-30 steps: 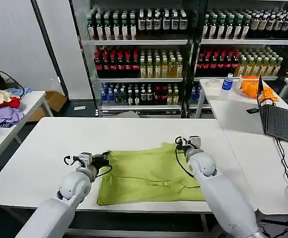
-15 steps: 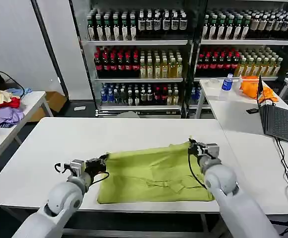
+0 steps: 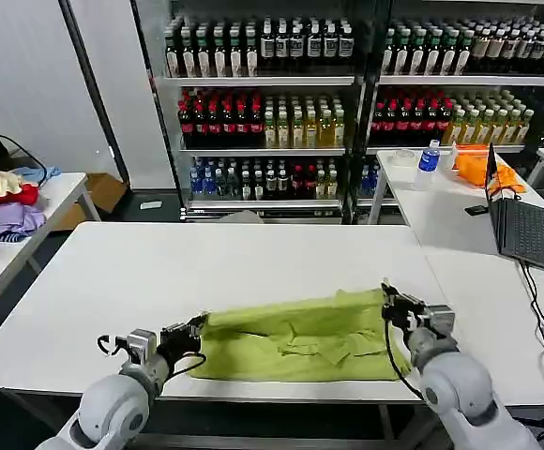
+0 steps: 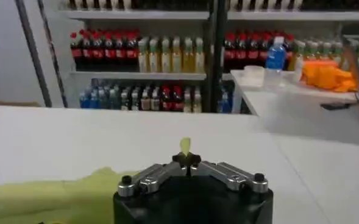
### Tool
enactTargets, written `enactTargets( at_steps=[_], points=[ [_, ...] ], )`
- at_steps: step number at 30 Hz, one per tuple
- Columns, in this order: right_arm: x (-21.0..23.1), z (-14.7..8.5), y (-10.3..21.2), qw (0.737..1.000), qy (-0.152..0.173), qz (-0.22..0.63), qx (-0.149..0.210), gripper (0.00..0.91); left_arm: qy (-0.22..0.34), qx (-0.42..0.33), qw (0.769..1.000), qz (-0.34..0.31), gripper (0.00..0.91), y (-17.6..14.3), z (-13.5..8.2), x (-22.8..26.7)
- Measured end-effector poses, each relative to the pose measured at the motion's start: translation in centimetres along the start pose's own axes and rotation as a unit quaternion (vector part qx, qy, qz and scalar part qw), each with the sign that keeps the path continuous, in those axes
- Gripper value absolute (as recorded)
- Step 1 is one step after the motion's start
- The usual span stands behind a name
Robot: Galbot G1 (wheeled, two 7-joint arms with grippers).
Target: Fold and organize the clothes.
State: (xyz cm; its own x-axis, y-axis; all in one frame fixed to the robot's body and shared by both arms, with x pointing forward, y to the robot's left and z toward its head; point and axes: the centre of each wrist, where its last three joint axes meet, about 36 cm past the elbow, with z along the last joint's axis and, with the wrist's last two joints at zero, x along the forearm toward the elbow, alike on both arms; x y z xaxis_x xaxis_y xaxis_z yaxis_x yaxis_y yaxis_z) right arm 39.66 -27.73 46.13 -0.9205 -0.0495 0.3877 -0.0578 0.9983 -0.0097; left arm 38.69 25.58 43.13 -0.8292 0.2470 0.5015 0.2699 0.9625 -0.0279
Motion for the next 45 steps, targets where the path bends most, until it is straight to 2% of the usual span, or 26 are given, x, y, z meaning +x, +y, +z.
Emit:
enactTargets(
  at_steps=[5, 6, 7, 8, 9, 10, 19, 25, 41, 42, 43, 44, 45],
  points=[
    [0.6, 0.9, -0.1, 1.000, 0.014, 0.003, -0.002, 0.000, 0.008, 0.001, 1.000, -0.003, 0.020, 0.1, 0.9, -0.1],
    [0.6, 1.1, 0.0, 1.000, 0.017, 0.003, -0.002, 0.353, 0.010, 0.000, 1.000, -0.005, 0.040, 0.2, 1.1, -0.2],
    [0.7, 1.2, 0.0, 1.000, 0.020, 0.004, -0.002, 0.705, 0.011, -0.001, 1.000, -0.005, 0.181, 0.2, 1.2, -0.3],
    [0.7, 1.4, 0.1, 1.000, 0.022, 0.004, -0.002, 0.907, 0.013, -0.001, 1.000, -0.005, 0.605, 0.2, 1.4, -0.3],
    [0.8, 1.6, 0.1, 1.000, 0.025, 0.004, -0.002, 0.907, 0.015, -0.002, 1.000, -0.005, 0.856, 0.2, 1.5, -0.4],
    [0.8, 1.7, 0.2, 1.000, 0.026, 0.003, -0.001, 0.907, 0.016, -0.003, 1.000, -0.005, 0.907, 0.2, 1.7, -0.4],
    [1.8, 1.9, 0.5, 1.000, 0.021, 0.006, 0.003, 0.907, 0.017, -0.009, 1.000, -0.014, 0.907, -0.1, 2.2, 0.1],
    [3.0, 1.7, 0.6, 1.000, 0.011, 0.011, 0.004, 0.907, 0.003, -0.001, 1.000, -0.021, 0.907, -0.5, 1.7, 0.9],
    [5.6, 2.0, 0.7, 1.000, 0.003, 0.023, -0.006, 0.907, 0.013, 0.088, 0.996, -0.014, 0.907, -2.6, 2.3, -0.2],
    [5.7, 2.0, 0.7, 1.000, 0.004, 0.023, -0.006, 0.907, 0.014, 0.093, 0.995, -0.013, 0.836, -2.7, 2.4, -0.3],
    [5.8, 2.1, 0.7, 1.000, 0.004, 0.023, -0.006, 0.907, 0.015, 0.098, 0.995, -0.012, 0.574, -2.8, 2.5, -0.6],
    [5.8, 2.1, 0.7, 1.000, 0.004, 0.024, -0.006, 0.907, 0.016, 0.103, 0.995, -0.010, 0.574, -2.9, 2.6, -0.8],
    [5.8, 2.2, 0.7, 1.000, 0.005, 0.024, -0.007, 0.907, 0.017, 0.106, 0.994, -0.010, 0.222, -3.0, 2.7, -1.0]
  ],
)
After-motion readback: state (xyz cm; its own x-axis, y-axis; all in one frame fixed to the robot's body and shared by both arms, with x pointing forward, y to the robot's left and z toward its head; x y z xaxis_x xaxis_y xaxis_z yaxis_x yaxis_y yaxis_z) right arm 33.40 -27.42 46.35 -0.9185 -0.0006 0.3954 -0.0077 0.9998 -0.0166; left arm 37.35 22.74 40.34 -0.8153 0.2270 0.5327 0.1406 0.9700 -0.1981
